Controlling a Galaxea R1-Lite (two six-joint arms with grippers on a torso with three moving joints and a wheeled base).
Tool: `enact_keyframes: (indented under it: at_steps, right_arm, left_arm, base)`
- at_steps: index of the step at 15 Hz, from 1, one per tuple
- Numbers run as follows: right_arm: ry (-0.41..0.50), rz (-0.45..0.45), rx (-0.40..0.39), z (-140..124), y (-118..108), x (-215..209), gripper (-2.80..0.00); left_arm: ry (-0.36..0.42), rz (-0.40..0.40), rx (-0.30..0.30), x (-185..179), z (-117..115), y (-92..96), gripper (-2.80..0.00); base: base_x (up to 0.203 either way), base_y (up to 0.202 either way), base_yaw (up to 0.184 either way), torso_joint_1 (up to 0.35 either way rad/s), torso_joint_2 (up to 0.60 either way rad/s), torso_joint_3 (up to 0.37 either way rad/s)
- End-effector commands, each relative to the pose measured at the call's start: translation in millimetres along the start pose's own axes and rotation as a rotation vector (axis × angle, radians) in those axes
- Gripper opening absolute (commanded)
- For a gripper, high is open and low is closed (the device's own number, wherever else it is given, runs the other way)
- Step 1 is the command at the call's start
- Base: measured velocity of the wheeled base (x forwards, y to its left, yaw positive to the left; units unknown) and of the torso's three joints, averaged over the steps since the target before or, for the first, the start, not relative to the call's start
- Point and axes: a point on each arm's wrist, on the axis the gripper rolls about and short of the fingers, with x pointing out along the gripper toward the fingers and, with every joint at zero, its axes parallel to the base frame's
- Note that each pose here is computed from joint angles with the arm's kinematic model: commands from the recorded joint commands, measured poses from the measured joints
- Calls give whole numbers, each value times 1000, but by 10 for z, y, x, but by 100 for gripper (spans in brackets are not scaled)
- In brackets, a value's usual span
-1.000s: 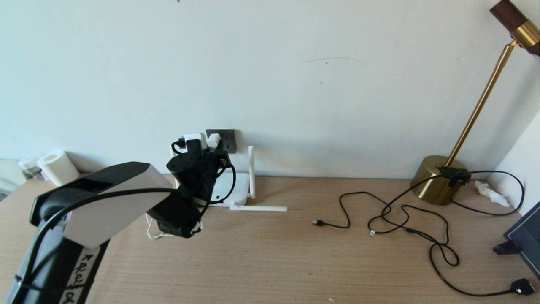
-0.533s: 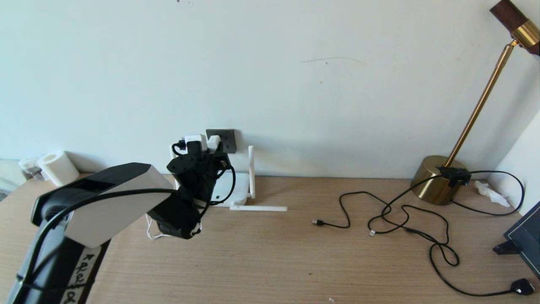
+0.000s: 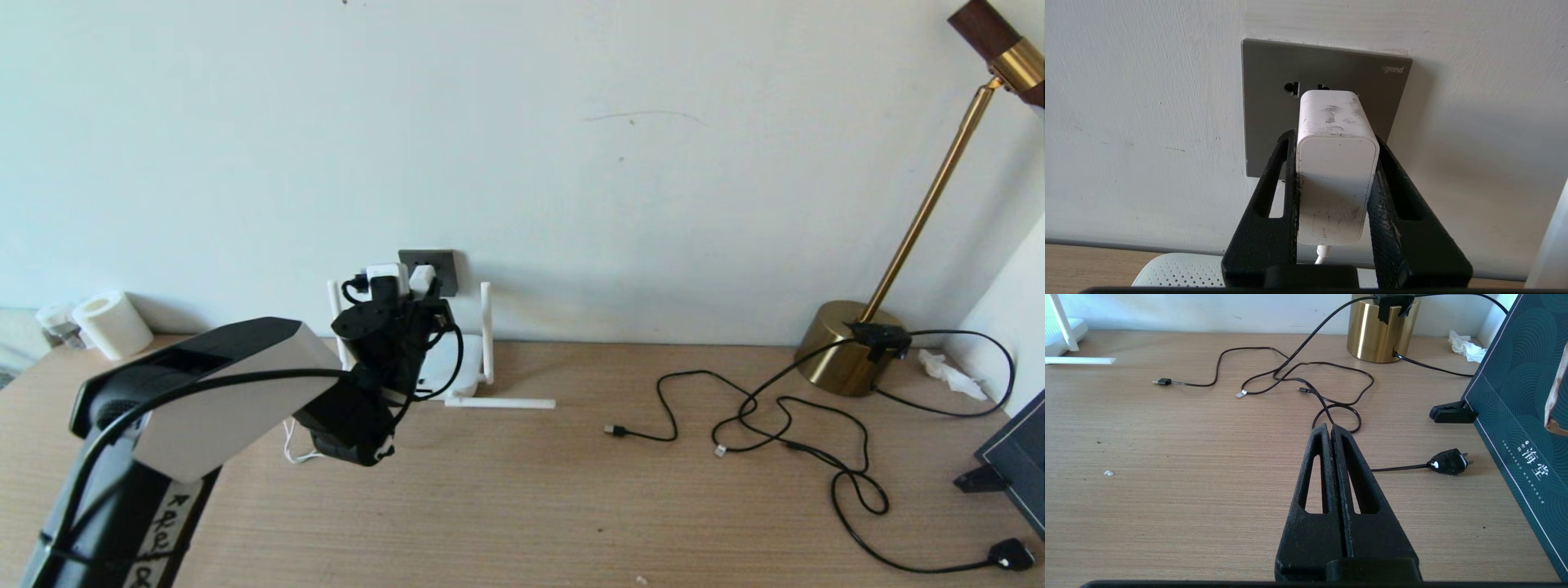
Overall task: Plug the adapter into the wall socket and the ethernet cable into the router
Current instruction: Plug plug into socket
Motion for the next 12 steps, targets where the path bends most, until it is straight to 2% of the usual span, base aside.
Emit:
enact_keyframes:
  at_steps: [1,5,12]
  right_arm:
    - [2,0,0,0,0,1,-280]
    - [2,0,0,0,0,1,-280]
    - [1,0,0,1,0,1,-280]
  left_arm:
    - [-4,4,-1,-3,-10,3,-280]
    - [-15,19,1,22,40,71,-280]
    - [-10,13,2,13,17,51,-280]
  base:
    - [0,0,0,0,0,0]
    - [0,0,0,0,0,0]
    - [0,0,0,0,0,0]
